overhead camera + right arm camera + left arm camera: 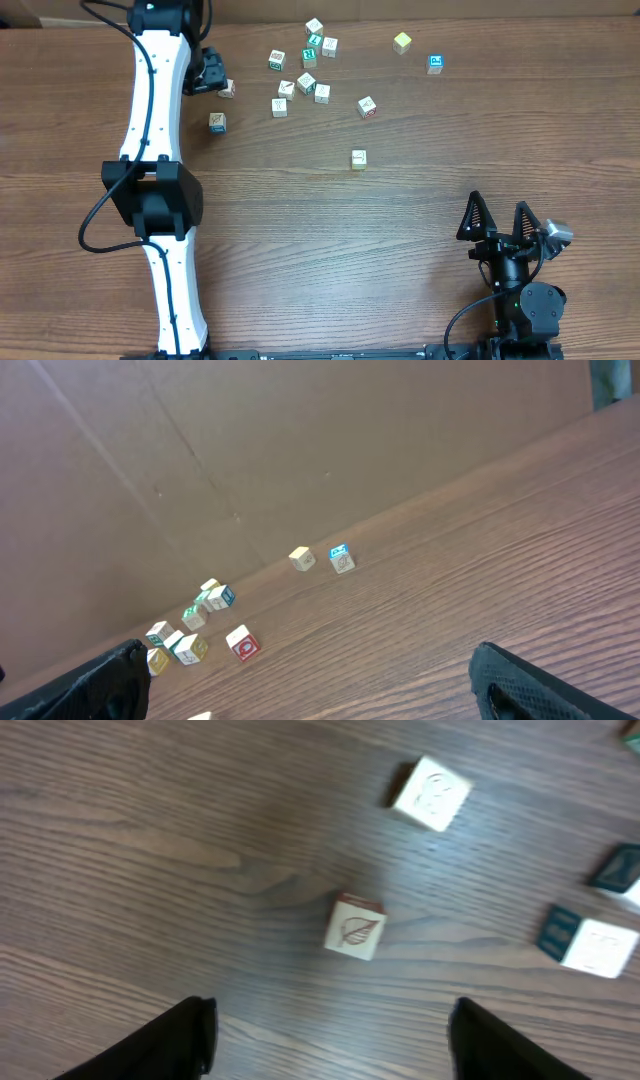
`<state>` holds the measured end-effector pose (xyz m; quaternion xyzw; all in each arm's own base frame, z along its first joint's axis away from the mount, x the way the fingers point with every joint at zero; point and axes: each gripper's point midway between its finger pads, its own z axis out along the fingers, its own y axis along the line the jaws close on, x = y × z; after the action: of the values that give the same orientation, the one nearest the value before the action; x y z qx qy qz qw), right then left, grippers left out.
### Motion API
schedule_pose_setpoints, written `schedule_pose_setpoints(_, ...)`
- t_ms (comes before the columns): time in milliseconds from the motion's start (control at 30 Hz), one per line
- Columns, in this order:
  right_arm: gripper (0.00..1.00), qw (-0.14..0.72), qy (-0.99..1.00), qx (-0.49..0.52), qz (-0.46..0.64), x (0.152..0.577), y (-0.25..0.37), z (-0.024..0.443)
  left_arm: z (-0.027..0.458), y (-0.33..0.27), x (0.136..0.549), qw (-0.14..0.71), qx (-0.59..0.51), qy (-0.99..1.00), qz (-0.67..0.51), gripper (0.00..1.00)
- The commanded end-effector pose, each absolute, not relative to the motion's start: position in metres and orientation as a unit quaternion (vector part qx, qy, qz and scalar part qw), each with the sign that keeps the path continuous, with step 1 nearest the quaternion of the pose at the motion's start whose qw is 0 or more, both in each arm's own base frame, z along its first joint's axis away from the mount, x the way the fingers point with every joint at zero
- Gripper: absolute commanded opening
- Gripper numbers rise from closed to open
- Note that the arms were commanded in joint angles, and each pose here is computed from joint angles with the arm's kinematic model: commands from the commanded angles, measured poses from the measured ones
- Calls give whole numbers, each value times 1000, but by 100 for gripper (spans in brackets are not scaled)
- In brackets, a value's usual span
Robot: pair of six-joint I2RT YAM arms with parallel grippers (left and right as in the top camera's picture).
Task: Form a horizontal line
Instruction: 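Lower the left gripper and grasp the red 'Y' leaf block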
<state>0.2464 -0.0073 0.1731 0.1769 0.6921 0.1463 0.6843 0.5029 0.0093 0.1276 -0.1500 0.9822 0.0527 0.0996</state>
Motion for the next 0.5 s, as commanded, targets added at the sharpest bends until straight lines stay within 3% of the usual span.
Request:
schedule_pose_setpoints(0, 100, 686, 692, 178, 140, 247, -10, 170, 110, 14, 497, 79, -135, 986, 57, 64)
schedule_pose_setpoints(367, 100, 686, 692, 179, 140, 247, -10, 170, 43, 13, 484, 32, -98, 993, 61, 59)
schedule_pose_setpoints(467, 100, 686, 692, 178, 140, 247, -10, 170, 34, 12, 485, 34, -98, 993, 60, 51)
